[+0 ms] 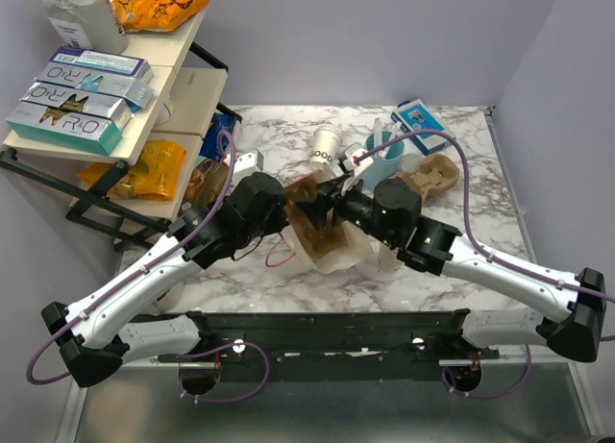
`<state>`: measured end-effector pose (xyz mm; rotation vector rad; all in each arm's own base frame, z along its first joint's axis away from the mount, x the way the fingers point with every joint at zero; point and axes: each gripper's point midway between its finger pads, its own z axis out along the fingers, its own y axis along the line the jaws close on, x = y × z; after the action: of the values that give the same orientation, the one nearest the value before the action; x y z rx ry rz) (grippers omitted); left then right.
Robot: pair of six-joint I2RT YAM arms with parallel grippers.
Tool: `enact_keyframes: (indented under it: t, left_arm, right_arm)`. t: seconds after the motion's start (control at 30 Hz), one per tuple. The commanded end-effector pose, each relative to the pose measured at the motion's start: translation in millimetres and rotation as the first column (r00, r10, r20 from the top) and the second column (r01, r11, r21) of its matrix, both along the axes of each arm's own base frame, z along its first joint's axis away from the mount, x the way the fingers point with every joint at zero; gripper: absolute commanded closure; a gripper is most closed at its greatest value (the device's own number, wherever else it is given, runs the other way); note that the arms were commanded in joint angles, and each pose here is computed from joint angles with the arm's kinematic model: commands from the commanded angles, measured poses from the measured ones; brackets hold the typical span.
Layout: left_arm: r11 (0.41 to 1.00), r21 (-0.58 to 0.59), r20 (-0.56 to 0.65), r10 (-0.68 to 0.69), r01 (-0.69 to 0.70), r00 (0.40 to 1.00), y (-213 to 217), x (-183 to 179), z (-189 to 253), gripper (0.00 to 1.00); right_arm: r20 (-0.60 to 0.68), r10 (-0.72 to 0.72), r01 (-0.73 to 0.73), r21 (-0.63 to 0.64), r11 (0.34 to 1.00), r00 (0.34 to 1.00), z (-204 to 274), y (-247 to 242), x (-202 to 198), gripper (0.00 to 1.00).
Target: Pack the takeout coffee
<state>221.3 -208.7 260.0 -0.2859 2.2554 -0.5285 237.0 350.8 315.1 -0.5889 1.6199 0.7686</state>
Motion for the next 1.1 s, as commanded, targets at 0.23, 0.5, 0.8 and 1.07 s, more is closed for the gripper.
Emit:
enact_keyframes:
  t: [0.23,0.5,0.8,1.07]
  left_arm:
    - [0.995,-0.045,0.184,-0.076,0.086,0.98,12.1,-7.4,23.8,1.0]
    - [0.997,-0.028,0.176,-0.061,0.067,0.982,25.6,-14.4,20.2,1.0]
    - [0.993,-0.01,0.168,-0.114,0.117,0.979,21.1,-18.5,23.0,1.0]
    - [0.984,0.004,0.161,-0.178,0.18,0.971,9.4,-19.2,28.1,1.0]
  right_arm:
    - [0.166,0.108,-0.12,0.061,0.991,0.98,53.7,-36.3,-40.1,0.21]
    - [0.084,0.023,-0.019,-0.047,0.999,0.996,45.1,-82.3,-48.0,0.16]
    - [0.095,0.222,-0.216,-0.068,0.974,0.97,51.6,-70.2,-79.3,0.13]
    - [0.126,0.2,-0.183,-0.139,0.973,0.972,72.0,-53.6,-58.5,0.12]
